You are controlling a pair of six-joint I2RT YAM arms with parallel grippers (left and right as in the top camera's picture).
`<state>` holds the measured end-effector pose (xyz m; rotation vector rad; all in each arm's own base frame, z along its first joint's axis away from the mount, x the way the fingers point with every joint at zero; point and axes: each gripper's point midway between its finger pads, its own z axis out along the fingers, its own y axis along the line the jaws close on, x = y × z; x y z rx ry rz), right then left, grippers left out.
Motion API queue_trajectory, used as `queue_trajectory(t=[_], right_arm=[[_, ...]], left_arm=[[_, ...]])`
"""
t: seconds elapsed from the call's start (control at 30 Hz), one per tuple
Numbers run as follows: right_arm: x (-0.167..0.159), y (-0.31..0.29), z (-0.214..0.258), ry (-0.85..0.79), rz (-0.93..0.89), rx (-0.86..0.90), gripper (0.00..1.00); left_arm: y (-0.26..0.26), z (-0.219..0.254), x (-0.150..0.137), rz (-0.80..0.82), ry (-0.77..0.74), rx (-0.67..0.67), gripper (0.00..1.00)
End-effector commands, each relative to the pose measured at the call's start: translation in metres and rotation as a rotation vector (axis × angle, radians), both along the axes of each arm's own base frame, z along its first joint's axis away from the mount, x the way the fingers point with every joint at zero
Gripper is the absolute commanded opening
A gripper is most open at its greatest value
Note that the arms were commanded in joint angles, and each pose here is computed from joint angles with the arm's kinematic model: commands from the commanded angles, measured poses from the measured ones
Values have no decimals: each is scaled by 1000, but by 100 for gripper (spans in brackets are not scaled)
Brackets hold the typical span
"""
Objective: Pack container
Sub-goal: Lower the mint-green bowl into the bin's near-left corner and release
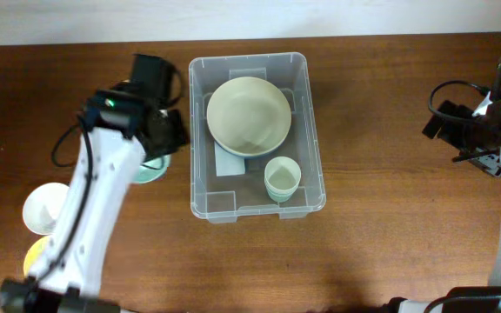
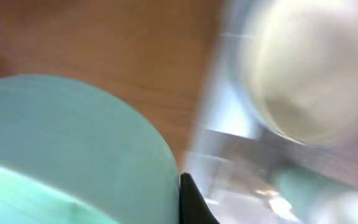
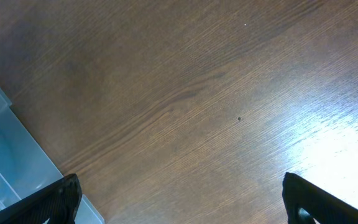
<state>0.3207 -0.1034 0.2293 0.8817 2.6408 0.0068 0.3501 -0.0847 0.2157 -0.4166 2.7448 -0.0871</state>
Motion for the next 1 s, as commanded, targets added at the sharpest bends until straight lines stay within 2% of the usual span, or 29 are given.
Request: queue_trajectory(t=[0.0, 0.13, 0.2, 0.3, 0.53, 0.73, 0.77, 0.83, 0.97], right_arm=[[1, 0, -1, 2, 4, 0, 99], [1, 0, -1, 2, 4, 0, 99], [0, 0, -1, 2, 5, 1, 99], [-1, 0, -3, 9, 5, 3, 99], [0, 0, -3, 8, 5, 3, 99], [0, 0, -3, 8, 5, 3, 99], [0, 0, -3, 8, 5, 2, 99], [0, 0, -3, 8, 5, 3, 99], [0, 0, -3, 8, 5, 2, 99]], left_arm=[[-73, 25, -18, -158, -93, -60, 1], [-135, 17, -35, -322, -110, -58, 1], [-149, 8, -37, -354, -98, -45, 1], [-153, -26, -34, -290, -9, -20, 0], [-158, -88, -35, -290, 168, 36, 1], [-154, -106, -39, -241, 241, 30, 1], [-154, -107, -39, -238, 245, 25, 2], [-148, -107, -41, -228, 265, 30, 17], [-133, -105, -41, -195, 293, 43, 21]])
